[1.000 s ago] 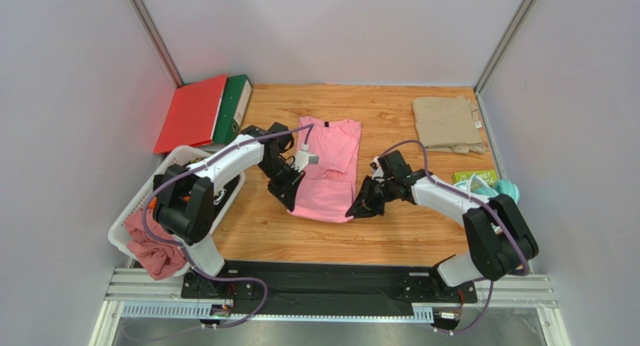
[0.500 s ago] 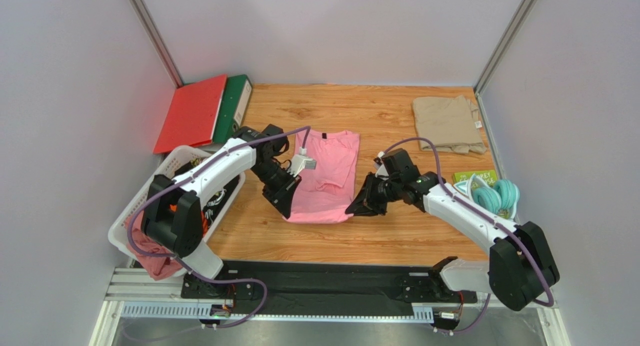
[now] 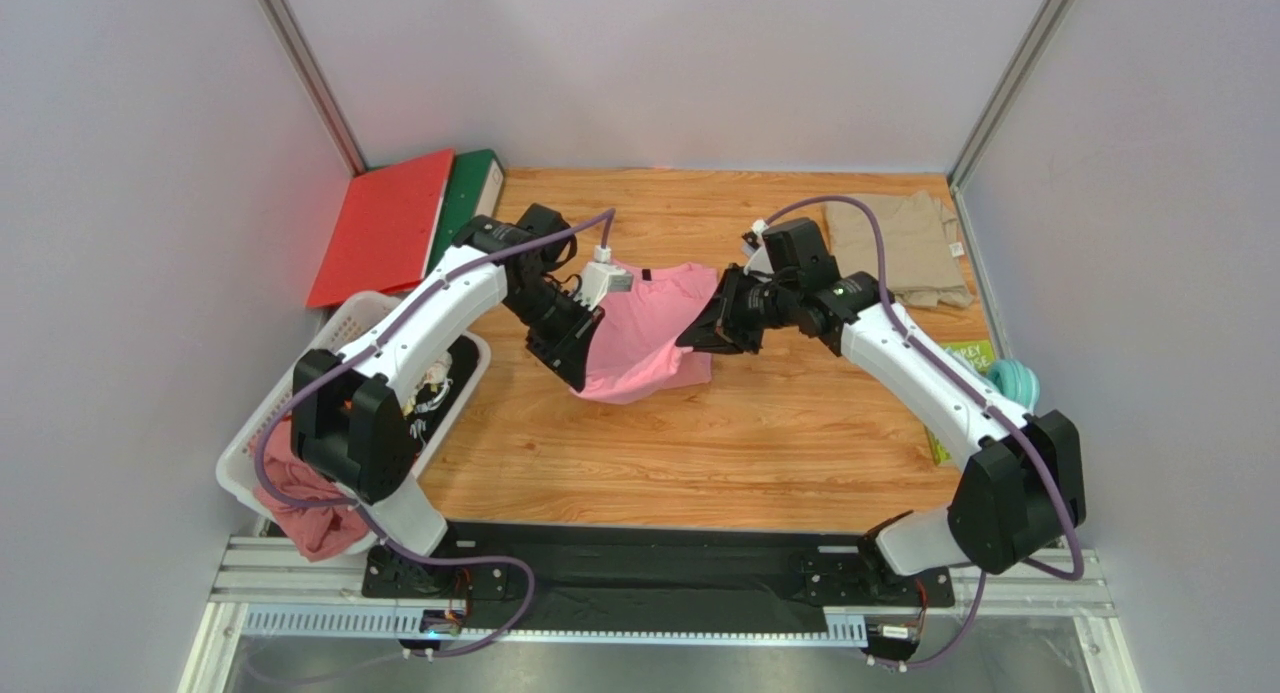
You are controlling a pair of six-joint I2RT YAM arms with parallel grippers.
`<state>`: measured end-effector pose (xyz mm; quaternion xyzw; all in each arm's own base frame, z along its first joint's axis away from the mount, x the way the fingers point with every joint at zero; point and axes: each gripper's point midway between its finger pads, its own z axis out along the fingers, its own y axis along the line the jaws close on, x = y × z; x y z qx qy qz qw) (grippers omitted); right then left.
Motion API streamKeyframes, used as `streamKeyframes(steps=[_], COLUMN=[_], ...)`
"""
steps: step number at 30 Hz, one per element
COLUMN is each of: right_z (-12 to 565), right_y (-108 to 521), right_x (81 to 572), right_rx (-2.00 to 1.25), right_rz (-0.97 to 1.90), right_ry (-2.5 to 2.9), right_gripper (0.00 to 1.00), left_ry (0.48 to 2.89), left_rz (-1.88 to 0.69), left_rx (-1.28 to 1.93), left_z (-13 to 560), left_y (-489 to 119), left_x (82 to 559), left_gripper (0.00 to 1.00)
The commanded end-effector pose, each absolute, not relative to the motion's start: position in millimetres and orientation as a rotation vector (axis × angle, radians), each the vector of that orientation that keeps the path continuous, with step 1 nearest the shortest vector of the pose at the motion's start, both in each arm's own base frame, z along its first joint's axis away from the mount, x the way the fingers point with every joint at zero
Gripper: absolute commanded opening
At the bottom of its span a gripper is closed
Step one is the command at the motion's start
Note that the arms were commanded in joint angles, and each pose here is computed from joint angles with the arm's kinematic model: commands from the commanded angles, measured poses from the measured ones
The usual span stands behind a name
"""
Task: Fold and stack the t-shirts
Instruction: Fold the long partially folded tshirt into a neat square
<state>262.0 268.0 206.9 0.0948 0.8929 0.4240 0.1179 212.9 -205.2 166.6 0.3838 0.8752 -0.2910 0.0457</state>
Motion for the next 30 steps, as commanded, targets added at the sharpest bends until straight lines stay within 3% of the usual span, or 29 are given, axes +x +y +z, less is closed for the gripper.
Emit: streamKeyframes(steps=[1, 12, 19, 30], right_z=[218.1, 206.3, 186.1, 138.7], right_y=[269.9, 268.5, 262.9, 262.3], right_x=[274.3, 293.7, 313.7, 388.5], right_rx=[0.244, 0.288, 0.345, 0.416], right_rz=[1.254, 1.252, 1.255, 1.313], right_ry=[2.592, 2.6, 2.613, 2.656], right_gripper=[0.08, 0.08, 0.08, 0.06], left_ry=[2.701, 2.746, 2.736, 2.77], left_rz=[-0.818, -0.719, -0.711, -0.658], left_rx=[1.07, 0.965, 0.949, 0.935], left_z=[168.0, 162.6, 161.2, 136.9], left_y=[-201.0, -200.4, -206.2, -212.0], left_x=[239.3, 318.1, 333.6, 364.7], left_gripper=[0.04, 0.04, 0.04, 0.04])
